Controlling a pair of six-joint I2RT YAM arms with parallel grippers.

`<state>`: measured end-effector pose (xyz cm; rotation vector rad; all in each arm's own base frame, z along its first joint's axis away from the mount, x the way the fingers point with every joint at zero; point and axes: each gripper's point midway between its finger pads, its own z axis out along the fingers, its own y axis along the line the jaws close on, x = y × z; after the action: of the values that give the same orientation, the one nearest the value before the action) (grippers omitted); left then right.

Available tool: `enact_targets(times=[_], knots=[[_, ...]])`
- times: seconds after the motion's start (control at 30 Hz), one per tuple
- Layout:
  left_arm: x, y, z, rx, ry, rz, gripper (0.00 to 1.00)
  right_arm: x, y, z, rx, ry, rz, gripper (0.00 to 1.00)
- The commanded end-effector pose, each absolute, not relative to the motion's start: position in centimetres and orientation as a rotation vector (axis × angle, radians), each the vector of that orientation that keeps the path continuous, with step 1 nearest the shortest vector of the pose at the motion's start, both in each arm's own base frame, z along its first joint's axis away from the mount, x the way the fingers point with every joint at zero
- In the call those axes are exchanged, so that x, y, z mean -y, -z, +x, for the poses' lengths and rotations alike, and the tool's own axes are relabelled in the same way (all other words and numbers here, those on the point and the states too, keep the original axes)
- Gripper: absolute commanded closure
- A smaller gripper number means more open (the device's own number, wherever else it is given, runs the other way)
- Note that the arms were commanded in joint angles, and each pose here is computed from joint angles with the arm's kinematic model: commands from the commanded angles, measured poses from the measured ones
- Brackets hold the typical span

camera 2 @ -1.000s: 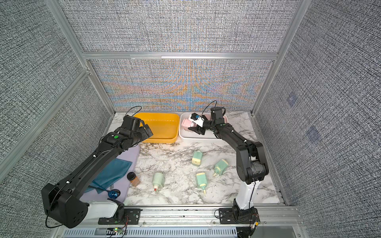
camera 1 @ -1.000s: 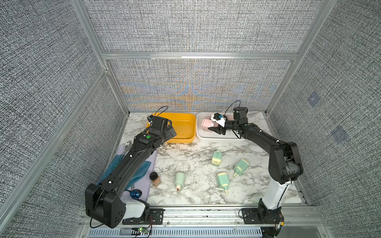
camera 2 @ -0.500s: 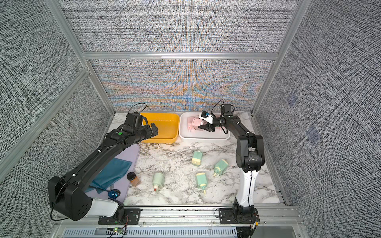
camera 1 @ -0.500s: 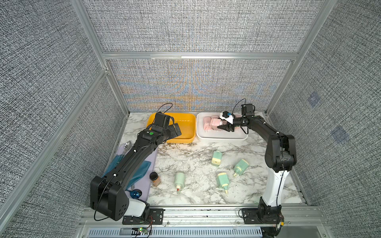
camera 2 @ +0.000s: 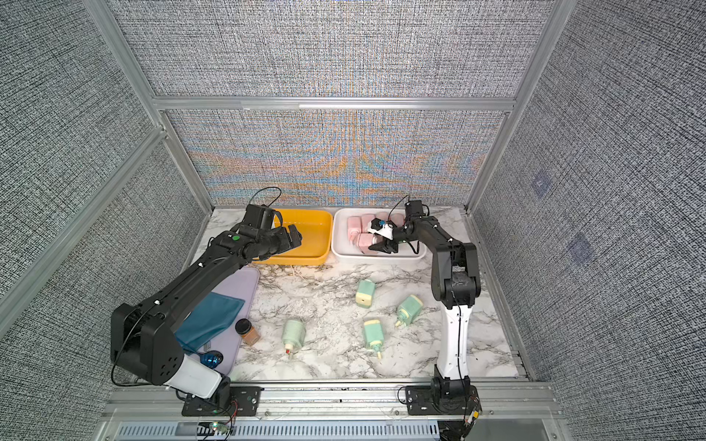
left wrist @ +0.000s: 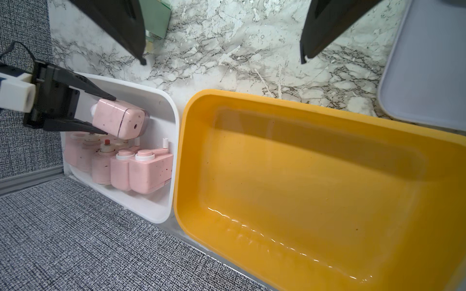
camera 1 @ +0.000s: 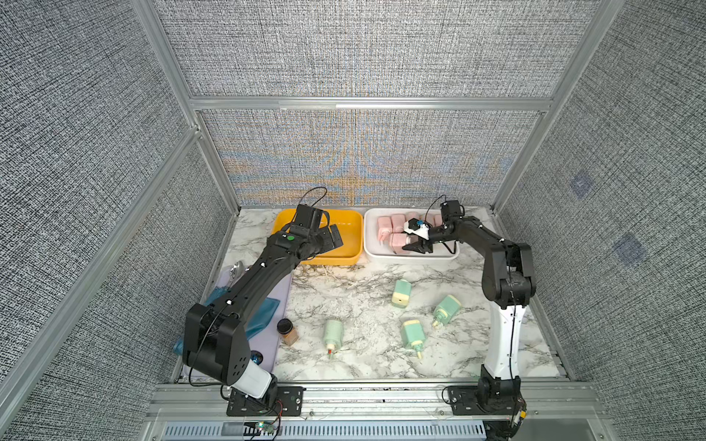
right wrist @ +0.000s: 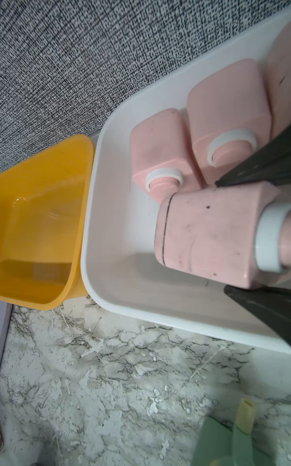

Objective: Place the pencil sharpeners by color into the storage box
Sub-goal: Place the pencil sharpener in the storage box.

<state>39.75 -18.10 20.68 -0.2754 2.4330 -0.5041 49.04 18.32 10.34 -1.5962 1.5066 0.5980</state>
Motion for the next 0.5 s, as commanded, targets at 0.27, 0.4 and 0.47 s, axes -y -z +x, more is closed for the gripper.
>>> enact_targets(times=[0.27, 0.4, 0.47], knots=[[18.7, -20.1, 40.2, -2.468, 0.516, -0.274, 0.01, -19.2, -9.3, 48.7, -1.48, -0.612, -1.674, 0.71], [18.6, -19.7, 40.1, -2.48, 0.507, -0.278, 0.01, -18.9, -8.2, 48.9, -1.529, -0.588, -1.7, 0.54], [18.6, -19.6, 40.1, -2.483, 0.501, -0.279, 0.01, -18.7, -7.6, 48.9, -1.552, -0.565, -1.725, 0.51]])
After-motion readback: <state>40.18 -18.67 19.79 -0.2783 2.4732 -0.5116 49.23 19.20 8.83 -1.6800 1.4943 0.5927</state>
